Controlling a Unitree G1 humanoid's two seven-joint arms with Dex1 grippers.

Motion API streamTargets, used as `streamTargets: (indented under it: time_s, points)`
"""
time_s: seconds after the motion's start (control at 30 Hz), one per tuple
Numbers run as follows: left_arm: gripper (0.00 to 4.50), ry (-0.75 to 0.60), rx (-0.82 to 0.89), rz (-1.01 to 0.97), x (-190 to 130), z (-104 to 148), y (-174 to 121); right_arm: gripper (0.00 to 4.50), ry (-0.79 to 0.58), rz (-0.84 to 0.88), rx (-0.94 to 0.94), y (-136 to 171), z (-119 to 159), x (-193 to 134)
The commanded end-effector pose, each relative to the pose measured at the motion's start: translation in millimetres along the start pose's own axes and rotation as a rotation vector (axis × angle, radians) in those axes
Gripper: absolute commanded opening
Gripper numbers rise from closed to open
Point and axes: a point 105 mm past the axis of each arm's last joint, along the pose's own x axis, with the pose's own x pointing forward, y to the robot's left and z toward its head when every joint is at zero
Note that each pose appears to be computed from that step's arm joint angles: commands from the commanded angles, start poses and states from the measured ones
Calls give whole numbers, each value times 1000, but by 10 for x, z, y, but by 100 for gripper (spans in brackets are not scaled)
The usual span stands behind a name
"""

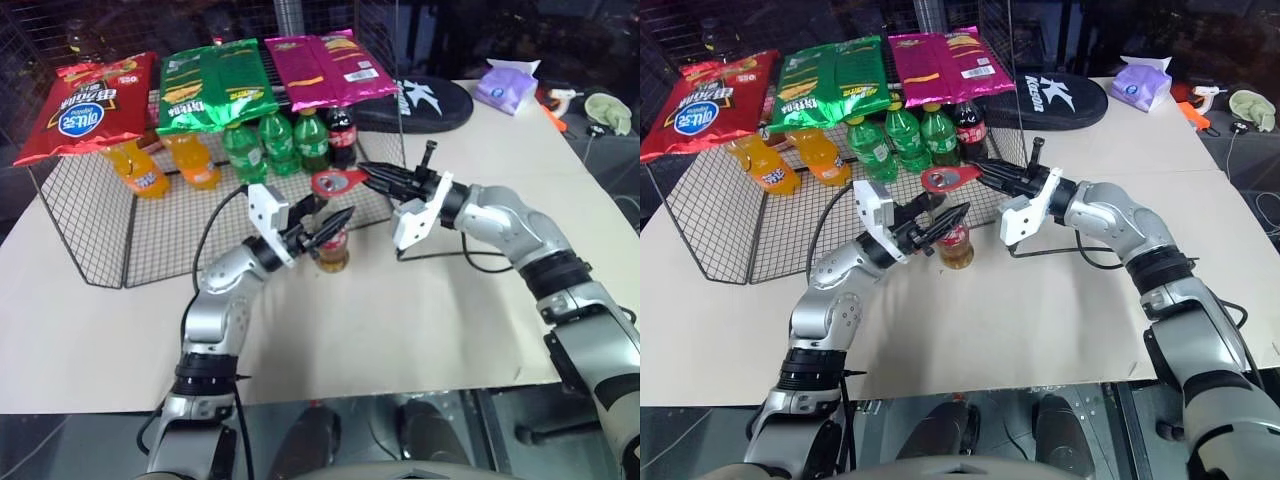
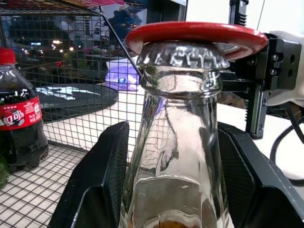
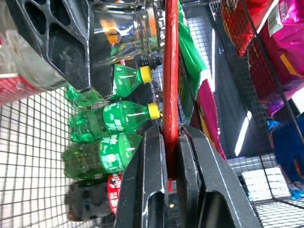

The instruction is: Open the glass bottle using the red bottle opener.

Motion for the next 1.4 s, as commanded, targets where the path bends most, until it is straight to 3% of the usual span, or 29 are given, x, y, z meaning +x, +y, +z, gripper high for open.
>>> streamTargets:
  time_s: [0.03,0.57,0.87,1.07,1.4]
  points:
    - [214,-14,4,-43,99,39,-87,0,-94,1,-41,18,188,89]
    - [214,-9,-1,-44,90,28,-110,0,-97,-73,-134,-312,187,138]
    - [214,-12,-3,-36,88,19,-104,0,-34,-158,79,-256,74,33]
    - [214,-12,-4,-33,80,13,-106,0,7,-181,308,6,53,-63]
    - [214,-6,-5,-31,58,-4,-114,0,-78,-111,545,327,429,208]
